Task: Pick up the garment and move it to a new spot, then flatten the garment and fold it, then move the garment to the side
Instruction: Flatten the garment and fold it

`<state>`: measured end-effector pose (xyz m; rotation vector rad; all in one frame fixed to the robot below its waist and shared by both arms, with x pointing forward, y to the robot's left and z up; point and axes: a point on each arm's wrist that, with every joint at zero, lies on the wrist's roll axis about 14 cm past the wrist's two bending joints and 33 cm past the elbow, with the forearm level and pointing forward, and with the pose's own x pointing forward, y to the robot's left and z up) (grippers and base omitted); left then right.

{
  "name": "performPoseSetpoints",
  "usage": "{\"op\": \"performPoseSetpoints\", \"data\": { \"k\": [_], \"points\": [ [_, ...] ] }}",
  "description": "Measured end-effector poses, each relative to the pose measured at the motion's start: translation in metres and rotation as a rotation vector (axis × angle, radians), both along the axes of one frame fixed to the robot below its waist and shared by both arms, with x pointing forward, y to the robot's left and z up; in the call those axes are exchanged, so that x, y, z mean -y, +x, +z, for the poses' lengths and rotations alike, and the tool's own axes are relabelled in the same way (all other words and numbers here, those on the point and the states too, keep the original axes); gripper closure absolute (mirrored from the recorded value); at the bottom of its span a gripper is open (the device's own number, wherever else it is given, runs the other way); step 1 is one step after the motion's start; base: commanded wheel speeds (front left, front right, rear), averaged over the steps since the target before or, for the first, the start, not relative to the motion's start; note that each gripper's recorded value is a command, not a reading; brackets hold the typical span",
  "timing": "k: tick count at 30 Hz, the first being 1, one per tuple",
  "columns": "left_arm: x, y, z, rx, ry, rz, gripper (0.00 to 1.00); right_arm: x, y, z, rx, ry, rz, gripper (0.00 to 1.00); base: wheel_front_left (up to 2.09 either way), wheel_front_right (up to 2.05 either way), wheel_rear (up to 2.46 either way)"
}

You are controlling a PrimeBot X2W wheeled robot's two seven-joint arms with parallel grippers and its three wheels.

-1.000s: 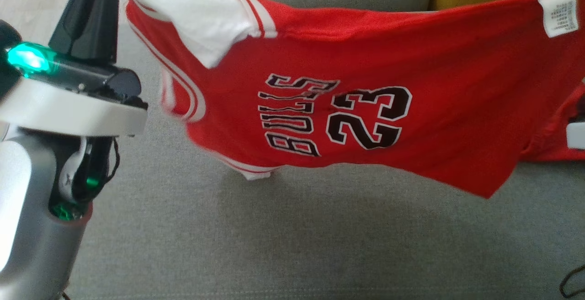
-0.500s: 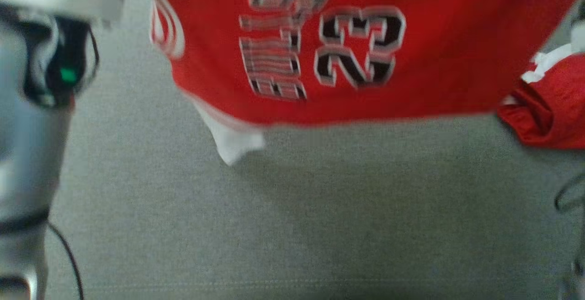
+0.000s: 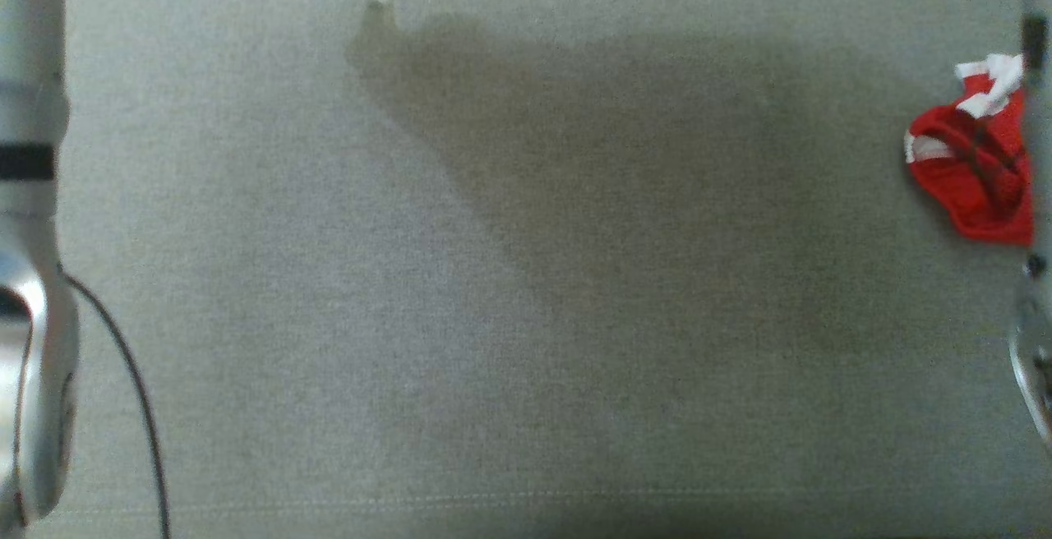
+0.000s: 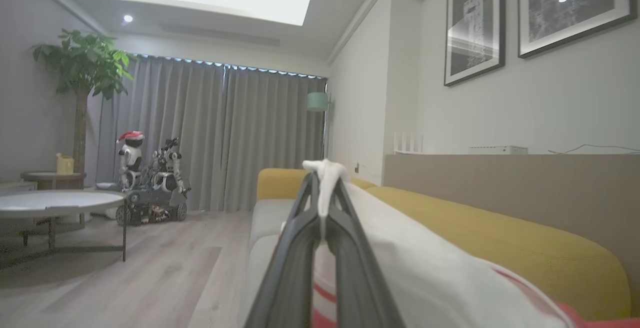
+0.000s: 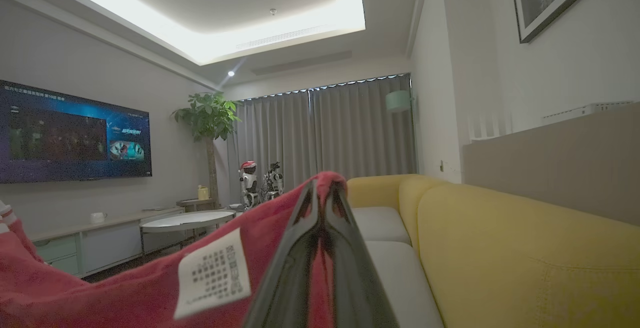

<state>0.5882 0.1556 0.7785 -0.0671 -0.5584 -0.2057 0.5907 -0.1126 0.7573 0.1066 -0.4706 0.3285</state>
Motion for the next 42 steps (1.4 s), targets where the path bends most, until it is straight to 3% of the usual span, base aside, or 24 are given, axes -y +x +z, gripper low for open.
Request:
{"op": "performPoseSetpoints", "data": {
  "k": [3,8,12,22,30,42],
  "points": [
    [0.002,0.021,-0.034,-0.108,-0.049,0.009,1.0,-0.016,0.024,-0.033,-0.093,-0.036,0.007,1.0,0.0,0.0,0.0],
    [0.004,0.039,-0.148,-0.397,-0.106,0.028,1.0,-0.029,0.045,-0.144,-0.369,-0.102,0.01,1.0,0.0,0.0,0.0],
    [0.004,0.038,-0.215,-0.553,-0.137,0.039,1.0,-0.033,0.048,-0.205,-0.518,-0.109,0.013,1.0,0.0,0.0,0.0],
    [0.003,0.016,-0.3,-0.765,-0.196,0.053,1.0,-0.03,0.036,-0.265,-0.65,-0.089,0.013,1.0,0.0,0.0,0.0],
    [0.001,-0.022,-0.315,-0.769,-0.239,0.04,1.0,-0.022,-0.013,-0.304,-0.723,-0.019,0.021,1.0,0.0,0.0,0.0],
    [-0.01,-0.155,-0.345,-0.781,-0.222,0.052,1.0,0.021,-0.136,-0.345,-0.846,0.092,-0.037,1.0,0.0,0.0,0.0]
  ]
}}
